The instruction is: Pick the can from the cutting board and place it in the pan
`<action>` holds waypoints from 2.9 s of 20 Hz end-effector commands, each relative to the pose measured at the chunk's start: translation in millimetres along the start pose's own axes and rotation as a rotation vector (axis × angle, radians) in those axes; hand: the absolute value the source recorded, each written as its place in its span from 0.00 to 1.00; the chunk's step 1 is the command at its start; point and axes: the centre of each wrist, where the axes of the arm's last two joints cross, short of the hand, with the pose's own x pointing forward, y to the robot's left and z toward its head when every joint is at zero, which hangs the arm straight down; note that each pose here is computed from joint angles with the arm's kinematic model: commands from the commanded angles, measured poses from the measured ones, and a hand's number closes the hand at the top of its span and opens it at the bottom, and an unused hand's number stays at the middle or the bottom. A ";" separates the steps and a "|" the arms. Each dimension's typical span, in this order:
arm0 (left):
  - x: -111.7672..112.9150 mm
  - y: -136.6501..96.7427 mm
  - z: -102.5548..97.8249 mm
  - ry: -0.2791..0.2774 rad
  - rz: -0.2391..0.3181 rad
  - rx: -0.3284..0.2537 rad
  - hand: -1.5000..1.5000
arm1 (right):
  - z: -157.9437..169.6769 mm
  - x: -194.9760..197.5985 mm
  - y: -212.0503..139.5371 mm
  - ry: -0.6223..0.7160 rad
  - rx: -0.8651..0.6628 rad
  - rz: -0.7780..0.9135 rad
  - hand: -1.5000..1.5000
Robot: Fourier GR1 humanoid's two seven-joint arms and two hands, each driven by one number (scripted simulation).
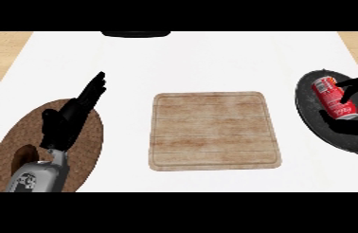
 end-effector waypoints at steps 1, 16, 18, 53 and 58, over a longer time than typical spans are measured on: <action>-18.4 -13.9 4.2 -0.011 0.001 0.017 0.50 | -15.3 -26.0 -0.3 0.004 -0.008 -0.013 1.00; 0.6 0.4 1.8 -0.027 -0.013 -0.016 0.50 | -54.4 -51.3 24.5 0.269 0.235 -0.037 0.00; 7.7 -6.3 -10.3 -0.034 0.007 -0.020 0.50 | -46.1 -53.2 34.9 0.246 0.196 -0.131 0.00; -7.5 -12.6 0.6 0.000 0.016 0.001 0.50 | 99.9 -148.5 -58.9 0.074 0.016 -0.832 0.00; -0.8 4.3 1.3 0.002 0.018 0.013 0.50 | 120.2 -151.7 -61.0 0.053 0.012 -0.828 0.00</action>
